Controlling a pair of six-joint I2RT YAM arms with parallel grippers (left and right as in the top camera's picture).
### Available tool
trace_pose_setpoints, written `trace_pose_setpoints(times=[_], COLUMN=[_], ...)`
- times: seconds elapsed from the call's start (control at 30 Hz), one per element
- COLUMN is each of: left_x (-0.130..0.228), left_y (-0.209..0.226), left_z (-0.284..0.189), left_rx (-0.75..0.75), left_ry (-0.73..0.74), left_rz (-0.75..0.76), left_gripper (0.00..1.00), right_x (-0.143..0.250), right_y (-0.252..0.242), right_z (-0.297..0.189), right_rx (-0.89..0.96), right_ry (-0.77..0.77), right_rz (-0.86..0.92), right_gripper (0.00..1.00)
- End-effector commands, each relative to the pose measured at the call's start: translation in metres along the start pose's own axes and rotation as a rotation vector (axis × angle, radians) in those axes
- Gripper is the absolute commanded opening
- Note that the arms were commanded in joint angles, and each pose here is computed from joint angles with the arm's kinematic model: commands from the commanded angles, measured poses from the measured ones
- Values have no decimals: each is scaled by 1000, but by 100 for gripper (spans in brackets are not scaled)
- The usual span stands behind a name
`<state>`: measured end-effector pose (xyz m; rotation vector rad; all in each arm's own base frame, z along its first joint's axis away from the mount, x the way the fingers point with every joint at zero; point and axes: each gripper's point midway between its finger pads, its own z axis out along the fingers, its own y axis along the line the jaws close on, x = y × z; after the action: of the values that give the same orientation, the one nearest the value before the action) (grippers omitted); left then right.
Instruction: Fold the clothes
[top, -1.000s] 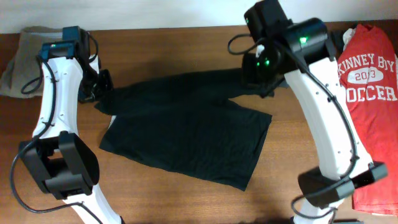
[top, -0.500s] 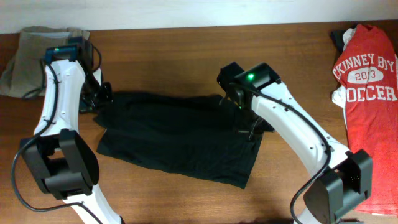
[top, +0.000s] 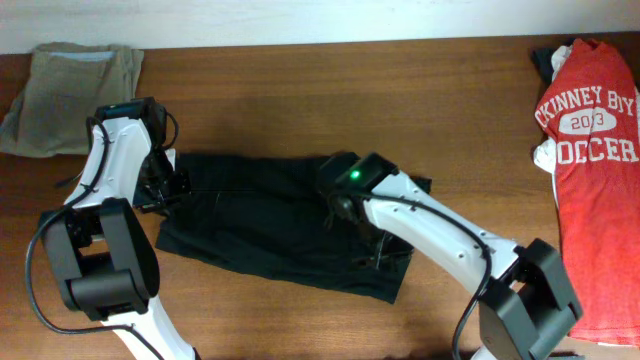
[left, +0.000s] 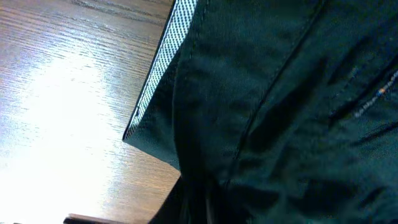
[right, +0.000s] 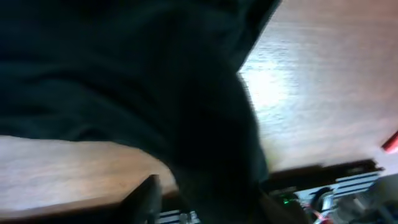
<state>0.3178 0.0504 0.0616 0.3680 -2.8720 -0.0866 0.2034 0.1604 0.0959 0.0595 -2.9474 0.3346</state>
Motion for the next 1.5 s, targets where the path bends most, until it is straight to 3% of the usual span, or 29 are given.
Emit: trace_pose_setpoints(times=[0.0,0.03,0.13,0.3,0.4,0.5,0.57,0.67,0.73,0.77,1.0,1.23,1.27,1.4,1.47], left_x=[4,5,4,-2,-7,-10,-10,-14,-15,-15,-17,-21,-21,-21,-22], left_y=[5,5,5,4,4,3,3,3,2,2,2,2,2,2,1], left_z=[-3,-3,-3,-3,-3,-3,-3,-4,-4,-4,-4,-4,-4,-4,-4], left_rx=[-9,-9,-8,-5,-2,0,0,2,3,3,4,6,6,7,7], left_ry=[4,5,1,-21,-43,-54,-56,-70,-74,-74,-82,-98,-98,-100,-103], left_rz=[-17,-17,-17,-18,-19,-20,-20,-21,-22,-22,-22,-23,-23,-23,-23], left_gripper=[42,50,56,57,57,58,58,58,70,71,72,72,73,73,73], right_x=[3,0,-15,-50,-78,-104,-117,-123,-126,-129,-141,-154,-153,-154,-154], right_y=[-3,-8,-37,-78,-81,-82,-87,-76,-72,-70,-66,-73,-73,-74,-74], right_z=[-3,-3,-10,-39,-36,-16,0,14,27,33,77,82,82,82,82], right_rx=[15,33,19,-120,-228,-312,-325,-425,-435,-434,-388,-328,-328,-328,-327], right_ry=[-23,-32,-31,-176,-230,-261,-277,-283,-259,-253,-178,-230,-228,-228,-231], right_rz=[-5,3,110,125,85,74,78,-19,-33,-45,-49,-104,-104,-96,-96], right_gripper=[77,78,80,99,99,84,64,63,61,61,60,60,57,27,26])
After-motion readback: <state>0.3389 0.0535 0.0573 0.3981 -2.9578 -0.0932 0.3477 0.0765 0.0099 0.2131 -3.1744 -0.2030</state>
